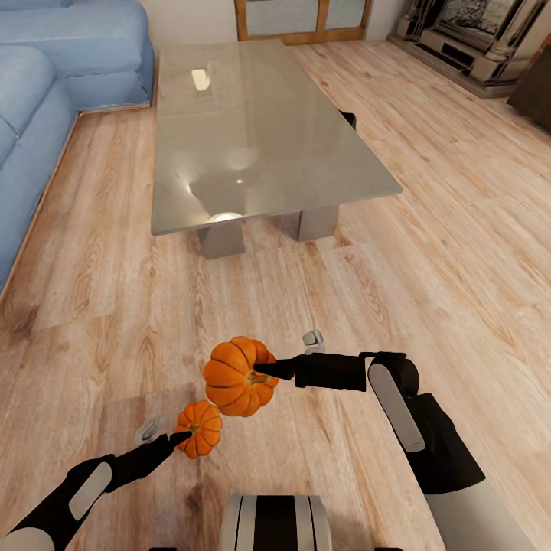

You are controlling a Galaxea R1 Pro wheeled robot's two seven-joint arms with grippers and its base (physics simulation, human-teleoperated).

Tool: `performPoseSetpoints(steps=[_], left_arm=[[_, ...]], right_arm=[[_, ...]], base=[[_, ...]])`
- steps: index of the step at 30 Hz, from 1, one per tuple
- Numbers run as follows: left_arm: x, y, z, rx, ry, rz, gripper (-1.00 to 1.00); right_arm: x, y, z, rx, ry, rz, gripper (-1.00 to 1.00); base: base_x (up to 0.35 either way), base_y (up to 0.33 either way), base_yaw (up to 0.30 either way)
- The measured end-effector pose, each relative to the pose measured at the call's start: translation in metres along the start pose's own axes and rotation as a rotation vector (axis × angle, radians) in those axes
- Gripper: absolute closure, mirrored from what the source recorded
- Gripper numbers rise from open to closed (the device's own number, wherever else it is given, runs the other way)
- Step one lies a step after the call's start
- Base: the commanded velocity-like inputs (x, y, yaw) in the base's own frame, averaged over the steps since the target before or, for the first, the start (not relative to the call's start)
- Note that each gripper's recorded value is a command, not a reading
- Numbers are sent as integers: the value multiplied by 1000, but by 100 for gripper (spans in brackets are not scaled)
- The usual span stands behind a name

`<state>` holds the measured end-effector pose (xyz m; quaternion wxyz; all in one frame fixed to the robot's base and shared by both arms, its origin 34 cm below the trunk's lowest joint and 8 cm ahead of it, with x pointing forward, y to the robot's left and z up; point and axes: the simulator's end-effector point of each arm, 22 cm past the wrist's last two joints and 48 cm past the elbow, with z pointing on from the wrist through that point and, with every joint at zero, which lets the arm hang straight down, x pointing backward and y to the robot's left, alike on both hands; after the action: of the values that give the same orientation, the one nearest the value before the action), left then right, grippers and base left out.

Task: Place each of the two pumpkins and all three candles from the living room inside a cabinet in the living room (use any cabinet), then make sure every cabinet is closed, and position the cauldron so it is next to a table in the living room.

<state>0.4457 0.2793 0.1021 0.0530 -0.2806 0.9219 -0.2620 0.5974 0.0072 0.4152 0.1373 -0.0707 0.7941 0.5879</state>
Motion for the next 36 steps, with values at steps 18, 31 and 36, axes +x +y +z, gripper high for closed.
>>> performPoseSetpoints(steps=[18, 31, 36], left_arm=[[6, 8, 4, -15, 12, -9, -100], [6, 7, 4, -14, 13, -10, -100], [6, 7, 4, -14, 14, -10, -100]], right_arm=[[4, -7, 2, -3, 5, 17, 100], [3, -7, 2, -3, 3, 16, 100], [3, -6, 2, -4, 2, 16, 100]], base=[[7, 0, 0], [42, 0, 0], [72, 0, 0]])
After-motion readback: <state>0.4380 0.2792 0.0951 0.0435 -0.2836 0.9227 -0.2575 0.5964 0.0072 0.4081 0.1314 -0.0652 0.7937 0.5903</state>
